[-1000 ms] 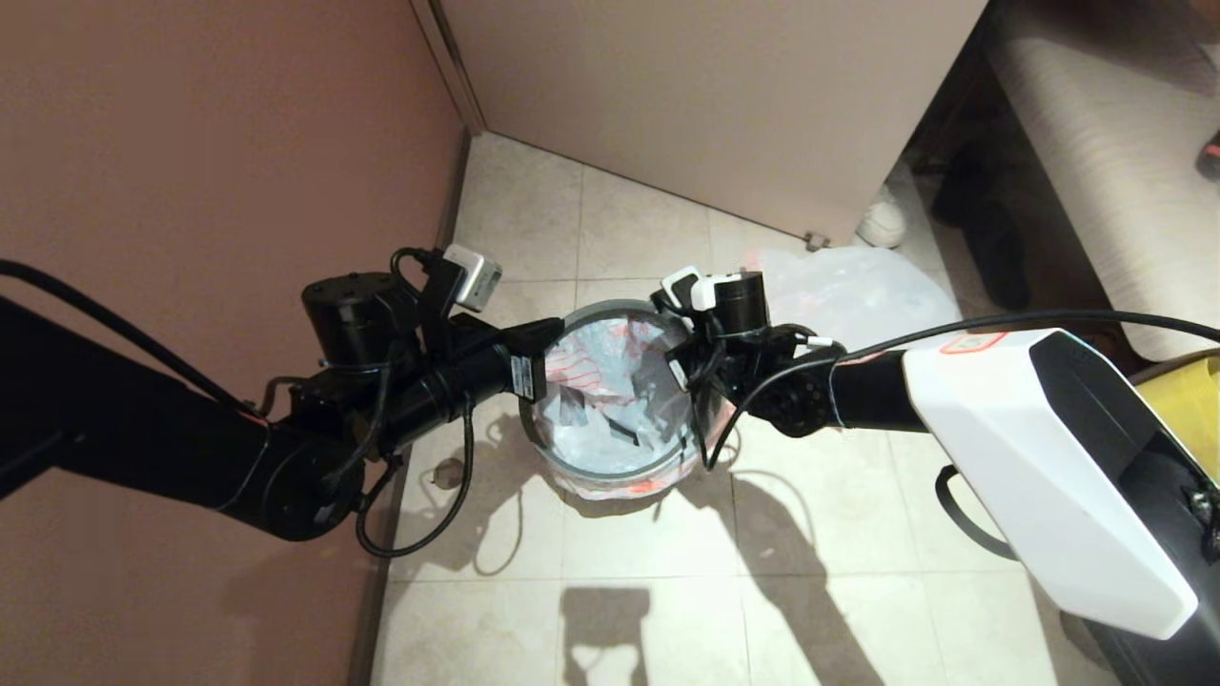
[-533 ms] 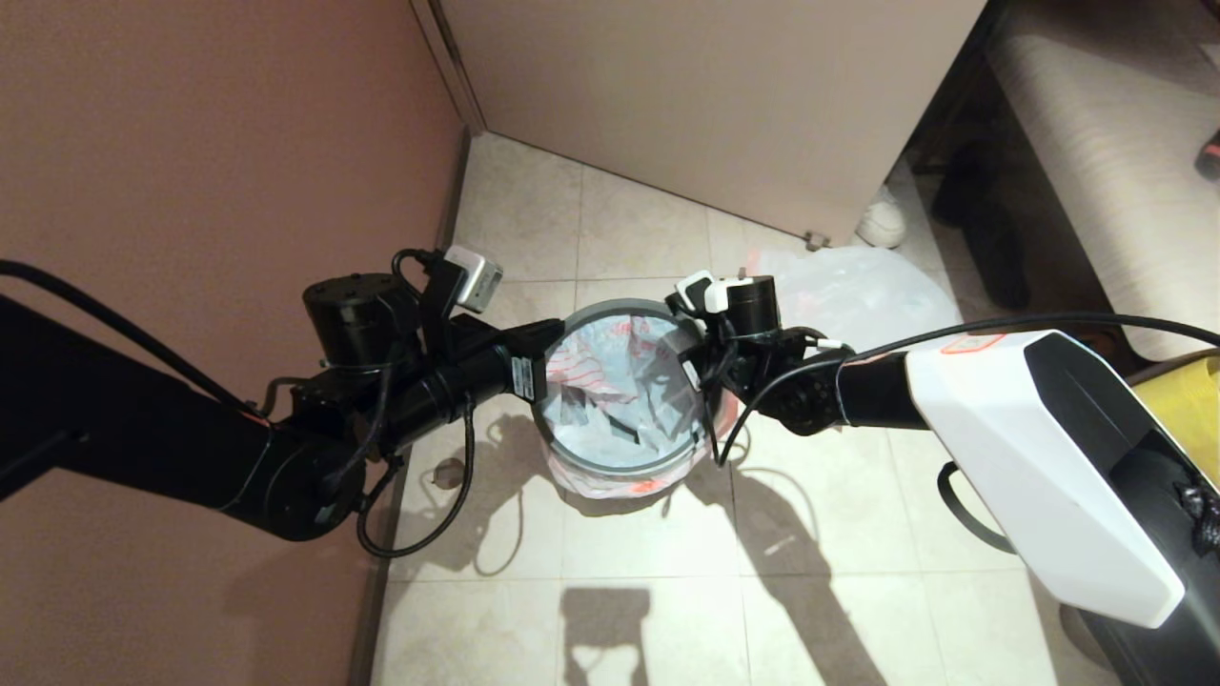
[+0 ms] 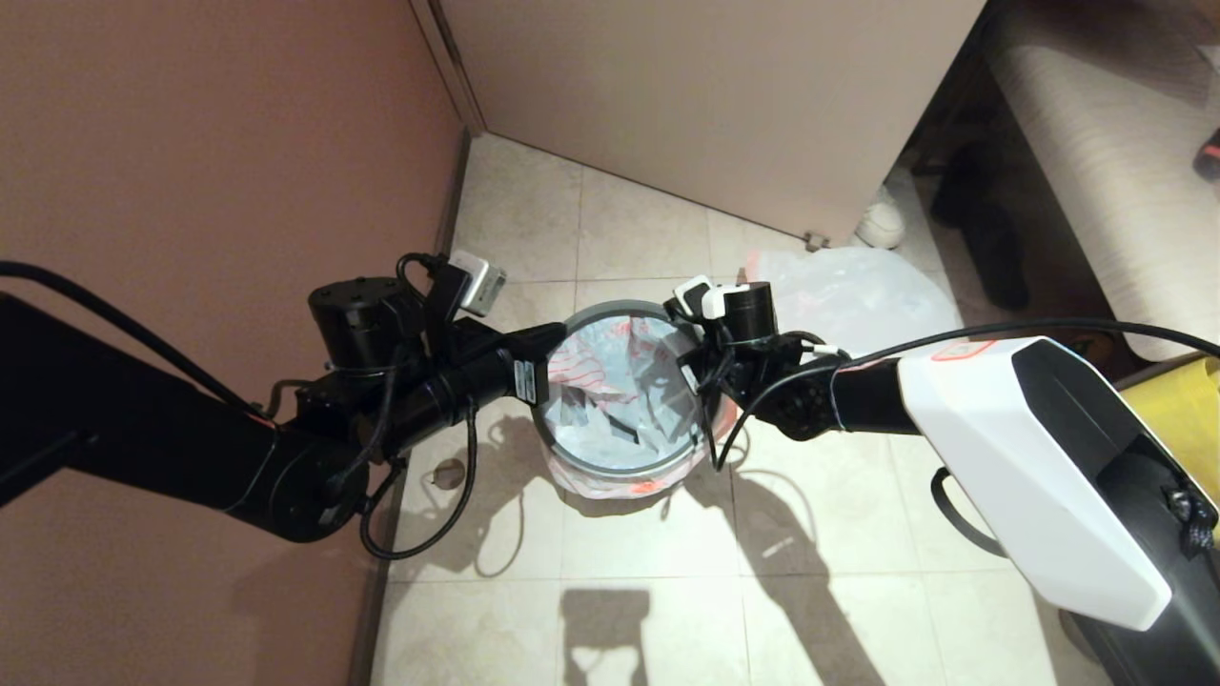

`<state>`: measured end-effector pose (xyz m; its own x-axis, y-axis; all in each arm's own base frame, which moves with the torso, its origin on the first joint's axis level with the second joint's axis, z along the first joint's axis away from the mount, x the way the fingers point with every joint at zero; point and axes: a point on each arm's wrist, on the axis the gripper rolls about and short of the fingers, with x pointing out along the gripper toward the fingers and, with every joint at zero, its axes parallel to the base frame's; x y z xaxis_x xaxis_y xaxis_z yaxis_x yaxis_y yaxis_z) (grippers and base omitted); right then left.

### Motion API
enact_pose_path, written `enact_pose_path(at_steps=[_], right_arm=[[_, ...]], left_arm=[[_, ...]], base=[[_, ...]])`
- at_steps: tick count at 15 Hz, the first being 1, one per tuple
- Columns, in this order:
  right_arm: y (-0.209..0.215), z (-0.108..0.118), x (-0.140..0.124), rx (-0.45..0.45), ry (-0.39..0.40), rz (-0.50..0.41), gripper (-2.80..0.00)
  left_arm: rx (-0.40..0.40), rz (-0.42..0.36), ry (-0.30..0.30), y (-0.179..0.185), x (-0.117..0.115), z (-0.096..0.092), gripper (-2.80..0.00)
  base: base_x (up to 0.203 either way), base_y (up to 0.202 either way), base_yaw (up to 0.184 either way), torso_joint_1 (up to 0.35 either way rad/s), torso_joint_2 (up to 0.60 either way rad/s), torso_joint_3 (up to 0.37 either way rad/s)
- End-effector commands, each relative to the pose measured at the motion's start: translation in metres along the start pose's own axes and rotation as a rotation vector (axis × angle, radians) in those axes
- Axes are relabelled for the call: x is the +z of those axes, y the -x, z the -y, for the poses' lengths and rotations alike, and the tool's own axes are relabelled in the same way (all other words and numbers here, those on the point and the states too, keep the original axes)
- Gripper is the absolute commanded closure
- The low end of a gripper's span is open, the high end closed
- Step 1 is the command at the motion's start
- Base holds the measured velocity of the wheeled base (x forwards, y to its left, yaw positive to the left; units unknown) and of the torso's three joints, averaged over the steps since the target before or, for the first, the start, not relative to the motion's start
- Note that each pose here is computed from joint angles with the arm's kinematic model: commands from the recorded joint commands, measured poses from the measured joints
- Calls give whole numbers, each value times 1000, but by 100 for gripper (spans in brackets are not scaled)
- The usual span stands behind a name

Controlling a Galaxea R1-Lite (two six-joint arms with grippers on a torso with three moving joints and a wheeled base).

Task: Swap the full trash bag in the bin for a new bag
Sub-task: Place the trash can ring on the trash can

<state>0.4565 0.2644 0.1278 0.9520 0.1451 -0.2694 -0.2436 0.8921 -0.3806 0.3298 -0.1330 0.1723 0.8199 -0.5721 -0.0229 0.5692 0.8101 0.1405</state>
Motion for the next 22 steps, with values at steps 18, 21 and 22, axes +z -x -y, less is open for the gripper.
enact_pose_path(at_steps=[18, 21, 22], right_arm=[[13, 4, 18, 18, -24, 39, 0], [5, 14, 9, -3, -22, 19, 0], [1, 14, 4, -4, -18, 7, 0]], left_arm=[[-2, 4, 0, 0, 0, 0, 0], [-3, 2, 0, 0, -1, 0, 0], [-3, -2, 1, -1, -2, 0, 0]], base=[[0, 0, 0, 0, 0, 0], [0, 0, 0, 0, 0, 0], [0, 0, 0, 0, 0, 0]])
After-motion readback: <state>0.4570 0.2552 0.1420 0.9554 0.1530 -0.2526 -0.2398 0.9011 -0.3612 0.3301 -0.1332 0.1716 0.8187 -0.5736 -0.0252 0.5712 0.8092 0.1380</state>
